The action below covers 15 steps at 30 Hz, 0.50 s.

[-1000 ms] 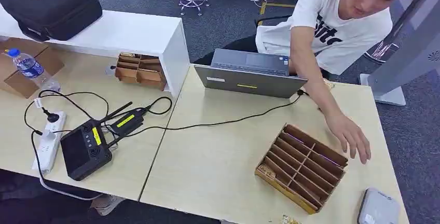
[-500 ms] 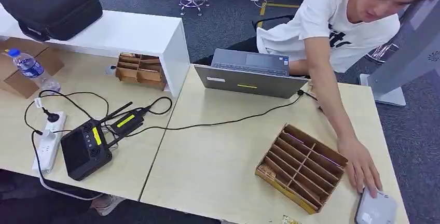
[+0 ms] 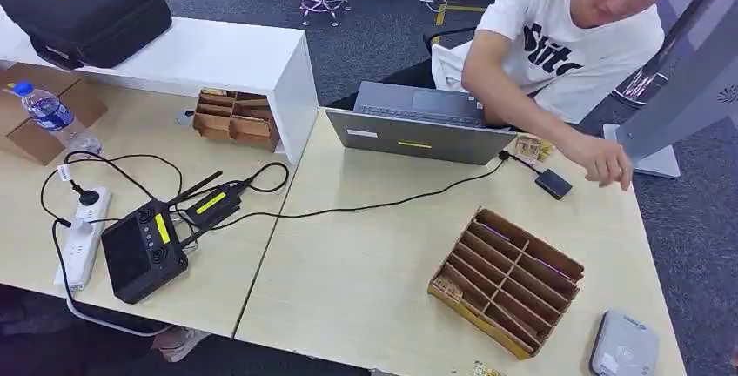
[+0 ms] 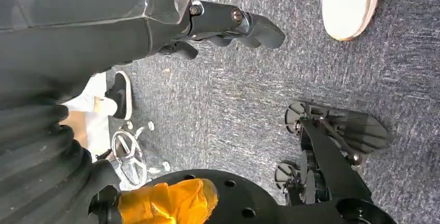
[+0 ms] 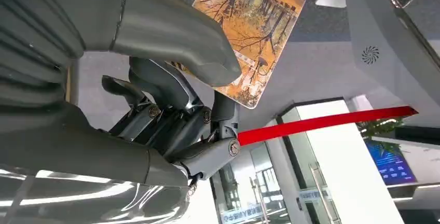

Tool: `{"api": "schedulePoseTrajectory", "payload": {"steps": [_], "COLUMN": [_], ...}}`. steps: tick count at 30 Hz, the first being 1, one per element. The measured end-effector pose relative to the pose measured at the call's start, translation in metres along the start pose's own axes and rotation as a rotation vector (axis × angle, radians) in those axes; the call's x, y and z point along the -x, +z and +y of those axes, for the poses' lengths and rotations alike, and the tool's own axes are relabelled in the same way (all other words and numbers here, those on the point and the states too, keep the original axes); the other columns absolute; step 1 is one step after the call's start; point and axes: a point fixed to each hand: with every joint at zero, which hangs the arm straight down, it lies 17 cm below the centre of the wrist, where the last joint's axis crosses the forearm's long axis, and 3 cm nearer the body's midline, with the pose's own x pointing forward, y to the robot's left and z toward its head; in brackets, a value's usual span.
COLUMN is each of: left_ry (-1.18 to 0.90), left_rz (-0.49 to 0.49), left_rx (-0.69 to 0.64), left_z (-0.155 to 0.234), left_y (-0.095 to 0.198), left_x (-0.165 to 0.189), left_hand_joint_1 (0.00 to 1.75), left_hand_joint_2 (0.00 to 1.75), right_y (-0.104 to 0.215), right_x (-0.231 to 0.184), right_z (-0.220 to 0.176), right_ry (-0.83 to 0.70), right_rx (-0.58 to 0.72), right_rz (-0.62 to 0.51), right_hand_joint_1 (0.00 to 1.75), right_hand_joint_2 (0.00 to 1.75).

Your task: Pass the card to the sensor for recognition and then transmit it.

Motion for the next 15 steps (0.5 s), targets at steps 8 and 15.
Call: {"api": "schedulePoseTrajectory", "payload": {"steps": [8, 15], "left_ry": [0.0, 0.0], "left_rz": [0.0, 0.0], "left_rx": [0.0, -0.001], "left_z": [0.0003, 0.0005], "left_y": [0.0, 0.0], "left_x": [0.0, -0.0001], "left_hand_joint_1": [0.0, 0.0], "left_hand_joint_2": [1.75, 1.75], "right_y": [0.0004, 0.0002], "right_x": [0.0012, 0.0014], "right_z": [0.0023, 0.0026], "right_ry": [-0.003, -0.004], "right_rx": [-0.005, -0.005], "right_rz": [0.004, 0.004], "right_hand_joint_1": [1.75, 1.75], "right_hand_joint_2": [1.75, 1.75]}}
